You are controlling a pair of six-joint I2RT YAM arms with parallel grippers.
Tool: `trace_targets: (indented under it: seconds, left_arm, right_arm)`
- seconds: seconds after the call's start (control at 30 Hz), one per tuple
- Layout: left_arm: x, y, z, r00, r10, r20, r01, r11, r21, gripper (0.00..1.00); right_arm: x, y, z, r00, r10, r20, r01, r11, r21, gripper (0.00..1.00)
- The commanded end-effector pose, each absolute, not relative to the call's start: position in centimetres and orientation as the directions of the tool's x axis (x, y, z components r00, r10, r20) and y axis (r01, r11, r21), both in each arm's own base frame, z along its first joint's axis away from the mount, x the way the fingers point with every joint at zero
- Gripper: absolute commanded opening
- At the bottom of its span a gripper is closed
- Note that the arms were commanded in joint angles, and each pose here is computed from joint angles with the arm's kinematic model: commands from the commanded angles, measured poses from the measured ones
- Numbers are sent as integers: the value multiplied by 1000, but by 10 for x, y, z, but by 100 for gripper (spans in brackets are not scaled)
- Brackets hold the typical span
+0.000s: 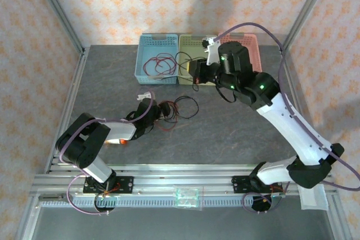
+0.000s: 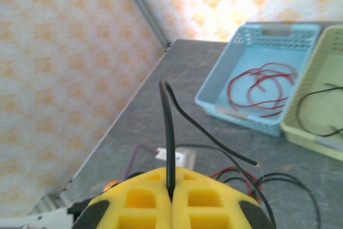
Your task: Untangle the cables
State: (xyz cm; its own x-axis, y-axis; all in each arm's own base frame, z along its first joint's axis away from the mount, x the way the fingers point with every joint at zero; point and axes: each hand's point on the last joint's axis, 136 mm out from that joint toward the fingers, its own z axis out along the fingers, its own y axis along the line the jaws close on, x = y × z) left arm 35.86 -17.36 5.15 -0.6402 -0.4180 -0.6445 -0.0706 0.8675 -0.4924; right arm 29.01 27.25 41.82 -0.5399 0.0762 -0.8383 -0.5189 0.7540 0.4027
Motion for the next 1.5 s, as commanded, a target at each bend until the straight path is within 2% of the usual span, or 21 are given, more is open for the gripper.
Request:
trace_targets:
  seconds: [0.0, 0.1, 0.17, 0.23, 0.4, 0.63, 0.73, 1.07, 1.47]
  left_arm:
    - [357, -175, 63, -624, -413, -663, -50, 868, -494, 70]
    - [350, -181, 66, -639, -372, -673, -32, 887, -460, 73]
    - [343, -181, 69, -647, -336, -685, -39, 912, -409, 90]
    - [335, -179, 71, -652, -306, -694, -53, 931, -362, 99]
    - [320, -155, 83, -647, -303, -700, -116, 946, -303, 99]
    - [313, -122, 141, -556, -270, -786, -158, 963, -219, 99]
    - [316, -120, 165, -530, -226, -817, -121, 974, -191, 99]
    - [345, -137, 232, -419, -284, -862, 18, 947, -320, 99]
    - [398, -184, 243, -389, -352, -851, 161, 884, -439, 99]
  right_arm:
    - [303, 239, 427, -470, 105, -876, -409, 854, 322, 0]
    - [309, 224, 427, -439, 134, -889, -340, 891, 302, 0]
    - [312, 216, 425, -421, 149, -895, -301, 908, 292, 0]
    - [316, 210, 421, -408, 164, -898, -265, 920, 288, 0]
    - [325, 207, 413, -392, 187, -901, -216, 933, 288, 0]
    - [342, 211, 393, -410, 208, -888, -170, 939, 298, 0]
    - [354, 213, 386, -417, 218, -882, -148, 942, 302, 0]
    - [404, 215, 346, -457, 228, -860, -80, 952, 295, 0]
    - [489, 208, 293, -498, 220, -839, -5, 966, 257, 0]
